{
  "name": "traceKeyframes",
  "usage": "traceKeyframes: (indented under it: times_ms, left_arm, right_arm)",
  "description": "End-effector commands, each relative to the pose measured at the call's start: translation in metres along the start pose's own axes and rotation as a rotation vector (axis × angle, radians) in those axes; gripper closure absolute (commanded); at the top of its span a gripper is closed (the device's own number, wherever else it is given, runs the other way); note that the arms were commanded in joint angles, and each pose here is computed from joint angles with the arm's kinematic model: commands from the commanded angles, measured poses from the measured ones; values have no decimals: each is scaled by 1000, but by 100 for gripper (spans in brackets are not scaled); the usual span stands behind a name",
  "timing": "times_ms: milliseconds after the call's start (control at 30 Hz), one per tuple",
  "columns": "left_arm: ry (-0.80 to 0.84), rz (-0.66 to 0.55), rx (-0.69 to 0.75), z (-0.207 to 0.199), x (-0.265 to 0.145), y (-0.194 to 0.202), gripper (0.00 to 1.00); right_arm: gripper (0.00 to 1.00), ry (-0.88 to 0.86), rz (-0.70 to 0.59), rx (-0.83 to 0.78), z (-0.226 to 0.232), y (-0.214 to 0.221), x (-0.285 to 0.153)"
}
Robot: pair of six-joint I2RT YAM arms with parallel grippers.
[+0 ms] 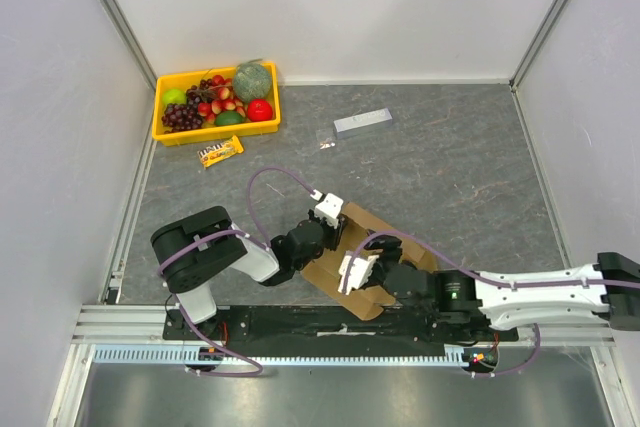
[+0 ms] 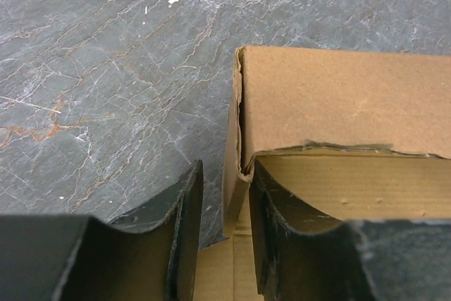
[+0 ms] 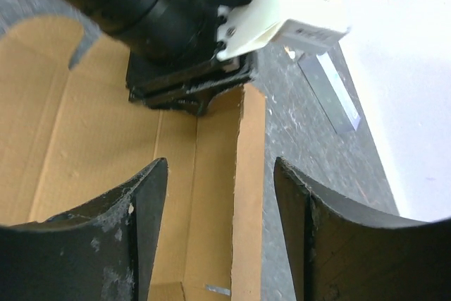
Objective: Fold the paper box
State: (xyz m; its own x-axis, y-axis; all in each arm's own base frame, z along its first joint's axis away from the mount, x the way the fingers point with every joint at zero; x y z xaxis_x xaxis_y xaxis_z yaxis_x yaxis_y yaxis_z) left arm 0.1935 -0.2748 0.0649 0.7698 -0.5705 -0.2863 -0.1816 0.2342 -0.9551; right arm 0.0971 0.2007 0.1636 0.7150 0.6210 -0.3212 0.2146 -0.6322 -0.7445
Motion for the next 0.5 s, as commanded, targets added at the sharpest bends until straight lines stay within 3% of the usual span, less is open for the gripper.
traceKeyframes:
  times_ms: [0, 167, 267, 333, 433, 467]
  left_arm:
    - [-19, -59, -37, 1, 0, -12, 61]
    - [1, -66, -43, -1, -1, -12, 59]
    - [14, -71, -49, -2, -2, -14, 57]
    - [19, -75, -52, -2, -3, -15, 57]
    - [22, -77, -56, -2, -4, -16, 58]
    - [23, -78, -55, -2, -5, -16, 57]
  right_arm:
    - [30, -29, -172, 197, -13, -36, -13]
    - [29, 53, -276, 390, -32, -46, -25]
    - [37, 120, -298, 522, -43, -46, -30]
    - [50, 154, -303, 591, -47, -45, -31]
    - [85, 316, -252, 726, -59, -36, -29]
    - [93, 342, -245, 783, -60, -34, -27]
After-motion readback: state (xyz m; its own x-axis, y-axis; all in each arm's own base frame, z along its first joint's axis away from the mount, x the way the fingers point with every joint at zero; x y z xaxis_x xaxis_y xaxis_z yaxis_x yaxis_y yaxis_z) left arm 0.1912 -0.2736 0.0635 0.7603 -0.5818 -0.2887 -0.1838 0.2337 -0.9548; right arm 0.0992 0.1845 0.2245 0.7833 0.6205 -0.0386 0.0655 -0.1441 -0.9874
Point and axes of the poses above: each gripper's point midway between its finger pads, its own x axis out along the fingers, its own z axis along the line the jaws close on, y = z × x, the point moved 8 cm from there along -x, back along the fingers, and after that the axes turned 8 degrees about x, right-handed, at the moved point
